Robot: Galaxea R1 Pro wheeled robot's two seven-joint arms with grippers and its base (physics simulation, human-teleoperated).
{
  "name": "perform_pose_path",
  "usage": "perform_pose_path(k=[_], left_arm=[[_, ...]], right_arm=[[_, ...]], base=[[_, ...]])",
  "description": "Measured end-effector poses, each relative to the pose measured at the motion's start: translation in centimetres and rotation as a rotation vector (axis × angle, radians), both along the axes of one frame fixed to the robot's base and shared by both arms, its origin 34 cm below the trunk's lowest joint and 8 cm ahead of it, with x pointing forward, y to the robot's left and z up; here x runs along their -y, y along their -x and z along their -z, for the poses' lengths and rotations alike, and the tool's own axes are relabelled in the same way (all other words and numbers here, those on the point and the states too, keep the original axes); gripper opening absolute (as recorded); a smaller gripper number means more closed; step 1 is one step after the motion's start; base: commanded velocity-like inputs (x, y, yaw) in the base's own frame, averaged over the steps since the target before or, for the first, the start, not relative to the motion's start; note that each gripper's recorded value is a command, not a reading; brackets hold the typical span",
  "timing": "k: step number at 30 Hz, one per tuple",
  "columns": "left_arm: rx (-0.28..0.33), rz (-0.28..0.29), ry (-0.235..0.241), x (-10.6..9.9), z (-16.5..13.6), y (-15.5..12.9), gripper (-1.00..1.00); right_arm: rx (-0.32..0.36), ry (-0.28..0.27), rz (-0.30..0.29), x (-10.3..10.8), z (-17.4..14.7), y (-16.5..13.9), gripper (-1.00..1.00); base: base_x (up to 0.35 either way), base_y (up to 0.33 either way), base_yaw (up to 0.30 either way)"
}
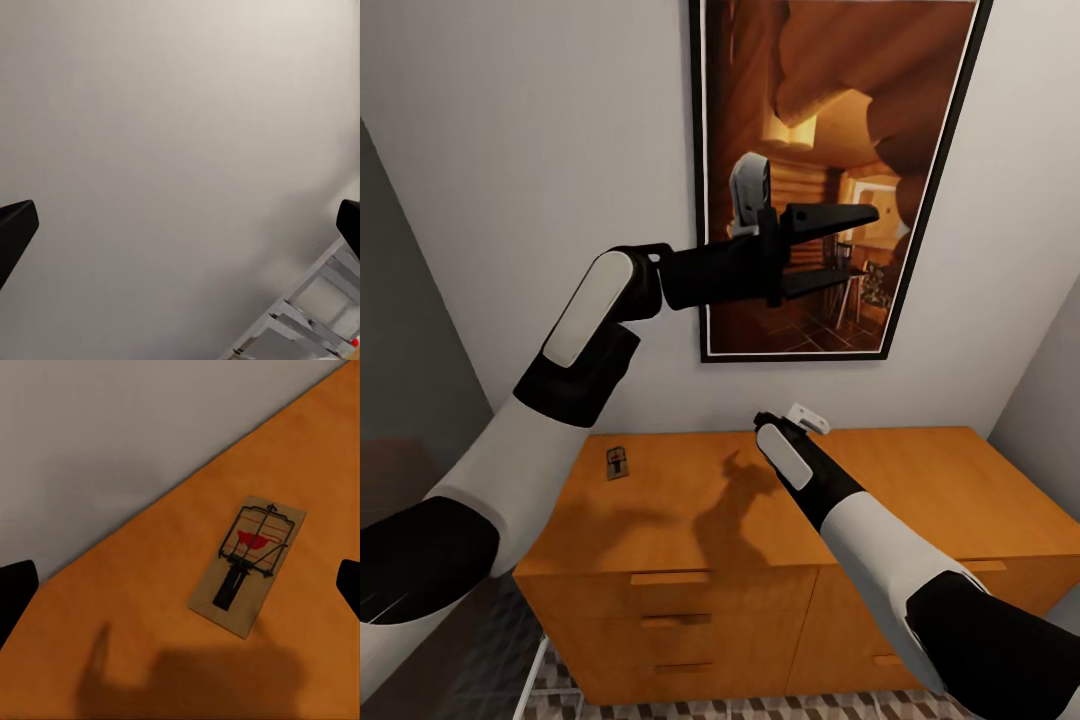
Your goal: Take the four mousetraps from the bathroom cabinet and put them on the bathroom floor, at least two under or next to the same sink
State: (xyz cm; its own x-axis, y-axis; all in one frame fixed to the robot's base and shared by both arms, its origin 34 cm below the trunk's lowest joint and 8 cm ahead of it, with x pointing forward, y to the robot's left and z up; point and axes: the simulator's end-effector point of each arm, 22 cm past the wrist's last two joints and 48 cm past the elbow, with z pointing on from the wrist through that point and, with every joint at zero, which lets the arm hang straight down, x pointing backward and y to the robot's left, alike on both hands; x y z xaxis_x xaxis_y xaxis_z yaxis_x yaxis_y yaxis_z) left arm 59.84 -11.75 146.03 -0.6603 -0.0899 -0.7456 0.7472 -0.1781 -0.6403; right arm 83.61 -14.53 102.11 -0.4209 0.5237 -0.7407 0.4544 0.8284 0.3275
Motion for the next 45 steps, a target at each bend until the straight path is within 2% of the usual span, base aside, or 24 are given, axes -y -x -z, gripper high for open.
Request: perform_pose_path(k=[12,23,30,38,45], left_arm=[[-0.002,-0.015,-0.005,-0.2,0.2,-0.4,1.0],[-0.005,-0.032,0.007,-0.2,0.0,-0.8,1.0],[-0.011,-0.035,0.007,-0.2,0.3,-1.0,1.0],[-0.012,-0.034,0.006,-0.1,0.4,-1.0,1.0],[-0.014,-0.035,0.005,-0.1,0.5,-1.0,1.0]], right_arm=[[-0.02,0.015,0.007,0.5,0.8,0.3,1.0],[-0.081,0.043,0.031,1.8,3.4,1.2,1.0],[-0.111,0.058,0.046,2.5,4.6,1.7,1.0],[-0.106,0.063,0.098,3.5,4.7,1.9,1.0],[-0.111,0.074,0.183,5.3,5.9,2.8,1.0]], base=[[0.063,0.008,0.0],[0.277,0.005,0.0],[0.074,0.0,0.0],[0.012,0.0,0.0],[0.002,0.0,0.0]])
